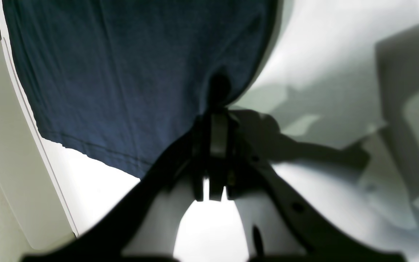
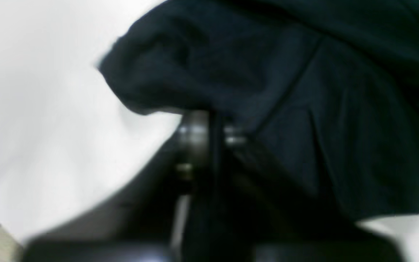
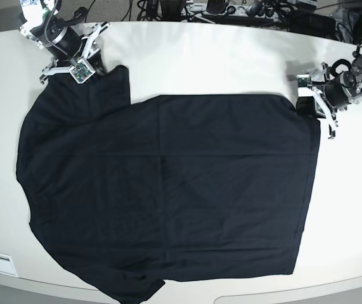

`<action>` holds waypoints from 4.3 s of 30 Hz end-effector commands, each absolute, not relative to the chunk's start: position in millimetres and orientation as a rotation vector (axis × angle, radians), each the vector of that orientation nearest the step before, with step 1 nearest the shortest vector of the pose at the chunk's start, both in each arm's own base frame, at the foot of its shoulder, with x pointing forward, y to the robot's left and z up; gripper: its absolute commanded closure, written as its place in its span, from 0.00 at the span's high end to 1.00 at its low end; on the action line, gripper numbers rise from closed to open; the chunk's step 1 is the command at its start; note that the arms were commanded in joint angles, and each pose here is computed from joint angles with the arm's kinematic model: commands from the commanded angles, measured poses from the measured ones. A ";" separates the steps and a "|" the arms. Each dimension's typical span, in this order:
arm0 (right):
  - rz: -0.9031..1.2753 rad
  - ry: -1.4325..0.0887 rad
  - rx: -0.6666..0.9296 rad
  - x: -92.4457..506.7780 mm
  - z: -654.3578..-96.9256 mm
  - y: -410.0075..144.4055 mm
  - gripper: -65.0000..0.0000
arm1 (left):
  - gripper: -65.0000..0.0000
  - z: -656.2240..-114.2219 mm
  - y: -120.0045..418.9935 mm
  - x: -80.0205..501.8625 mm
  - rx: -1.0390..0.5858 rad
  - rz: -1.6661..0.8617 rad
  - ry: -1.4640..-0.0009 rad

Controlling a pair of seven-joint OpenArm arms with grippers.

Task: Fold the T-shirt properly
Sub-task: 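Grasp the shoulder corners and drag the shirt toward the robot, then regrip the shirt edges with both grippers and pull it flat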

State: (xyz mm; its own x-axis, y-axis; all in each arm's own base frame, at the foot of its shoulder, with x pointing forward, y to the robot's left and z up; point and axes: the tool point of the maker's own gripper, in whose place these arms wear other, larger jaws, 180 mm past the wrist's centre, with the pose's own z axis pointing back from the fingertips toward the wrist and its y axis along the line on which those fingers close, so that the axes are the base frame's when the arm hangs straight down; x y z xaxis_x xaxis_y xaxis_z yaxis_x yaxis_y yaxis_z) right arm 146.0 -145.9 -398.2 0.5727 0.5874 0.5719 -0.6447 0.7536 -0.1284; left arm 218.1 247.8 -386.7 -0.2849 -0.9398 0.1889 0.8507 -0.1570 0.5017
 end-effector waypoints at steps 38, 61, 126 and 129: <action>0.867 -0.316 -0.357 54.7 -324.4 -261.0 0.00 | 0.00 -293.0 209.4 147.0 0.401 -1.968 -0.510; 0.852 -0.890 -0.199 206.5 -266.4 -216.9 0.00 | 0.00 -227.1 150.7 225.0 0.660 -1.646 -1.118; 0.503 -0.416 -0.025 195.6 -403.1 -259.0 0.00 | 0.00 -406.9 182.5 230.1 0.006 -1.057 -0.537; 0.509 -0.360 -0.030 169.9 -402.5 -259.5 0.00 | 0.00 -408.0 178.2 198.0 -0.026 -1.102 -0.491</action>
State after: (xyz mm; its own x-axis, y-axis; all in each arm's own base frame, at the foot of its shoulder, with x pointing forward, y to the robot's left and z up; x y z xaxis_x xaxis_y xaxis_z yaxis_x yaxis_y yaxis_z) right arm 184.0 -252.3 -396.8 0.7903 0.4614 0.4031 -0.4546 0.8827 -0.1192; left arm 222.8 166.8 -391.3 0.3247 -0.8090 0.4900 0.8204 0.4987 0.2798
